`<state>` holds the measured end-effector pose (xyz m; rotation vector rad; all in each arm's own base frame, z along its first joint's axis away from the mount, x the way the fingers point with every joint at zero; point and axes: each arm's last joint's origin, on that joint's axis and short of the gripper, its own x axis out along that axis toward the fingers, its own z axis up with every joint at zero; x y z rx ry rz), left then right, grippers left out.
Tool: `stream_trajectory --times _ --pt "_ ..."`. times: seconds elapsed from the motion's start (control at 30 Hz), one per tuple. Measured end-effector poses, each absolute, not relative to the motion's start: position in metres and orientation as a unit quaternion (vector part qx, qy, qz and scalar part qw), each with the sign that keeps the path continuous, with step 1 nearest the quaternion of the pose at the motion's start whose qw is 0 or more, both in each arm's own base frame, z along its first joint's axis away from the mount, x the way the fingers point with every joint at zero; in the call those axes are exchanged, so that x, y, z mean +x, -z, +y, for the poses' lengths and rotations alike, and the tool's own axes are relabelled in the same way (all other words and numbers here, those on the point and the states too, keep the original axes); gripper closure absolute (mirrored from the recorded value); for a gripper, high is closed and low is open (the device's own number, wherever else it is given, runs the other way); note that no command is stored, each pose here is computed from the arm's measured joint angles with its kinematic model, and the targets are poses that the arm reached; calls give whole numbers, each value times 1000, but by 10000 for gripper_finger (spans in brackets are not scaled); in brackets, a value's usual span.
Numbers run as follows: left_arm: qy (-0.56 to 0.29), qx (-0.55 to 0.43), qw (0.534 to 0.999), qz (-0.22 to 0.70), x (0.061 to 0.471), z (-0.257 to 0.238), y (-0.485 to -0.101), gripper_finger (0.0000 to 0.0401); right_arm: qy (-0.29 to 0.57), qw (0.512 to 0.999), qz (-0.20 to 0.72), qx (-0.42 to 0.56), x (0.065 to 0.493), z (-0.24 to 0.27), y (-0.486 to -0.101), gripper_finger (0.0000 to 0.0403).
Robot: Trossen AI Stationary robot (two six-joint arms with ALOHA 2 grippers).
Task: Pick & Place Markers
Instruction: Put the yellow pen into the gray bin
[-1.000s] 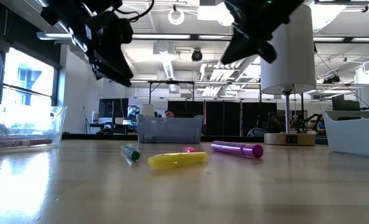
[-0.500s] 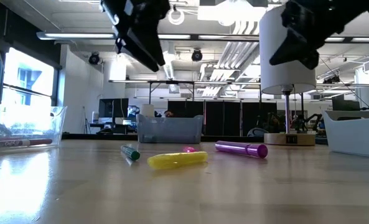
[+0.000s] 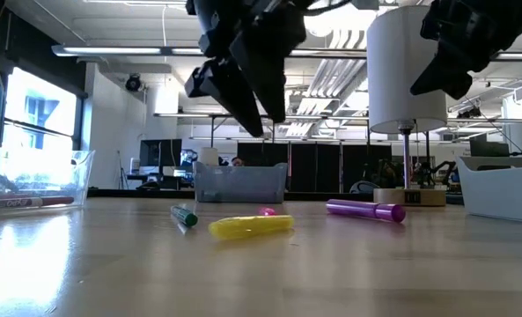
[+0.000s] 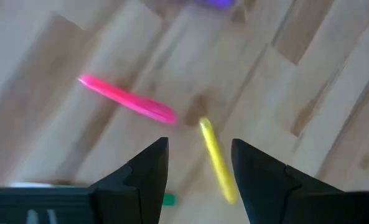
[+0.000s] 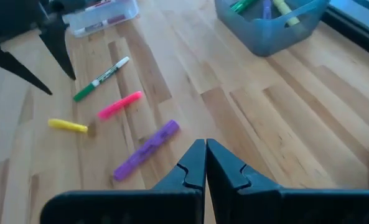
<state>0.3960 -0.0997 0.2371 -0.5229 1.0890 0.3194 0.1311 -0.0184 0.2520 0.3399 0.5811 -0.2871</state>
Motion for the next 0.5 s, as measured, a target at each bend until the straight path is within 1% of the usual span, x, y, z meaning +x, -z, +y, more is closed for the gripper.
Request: stream_trajectory --times 0.17,0.23,0.37,0.5 --pt "-137 -277 776 550 409 -117 -211 229 136 932 293 167 130 -18 -251 403" --pt "-133 -291 776 543 416 -125 -206 229 135 931 298 162 130 -18 -250 403" --pt "-150 -293 764 555 420 -135 -190 229 131 933 296 156 130 -18 -250 403" --pt "-184 -304 746 563 422 -134 -174 229 130 934 296 155 130 -18 -251 403"
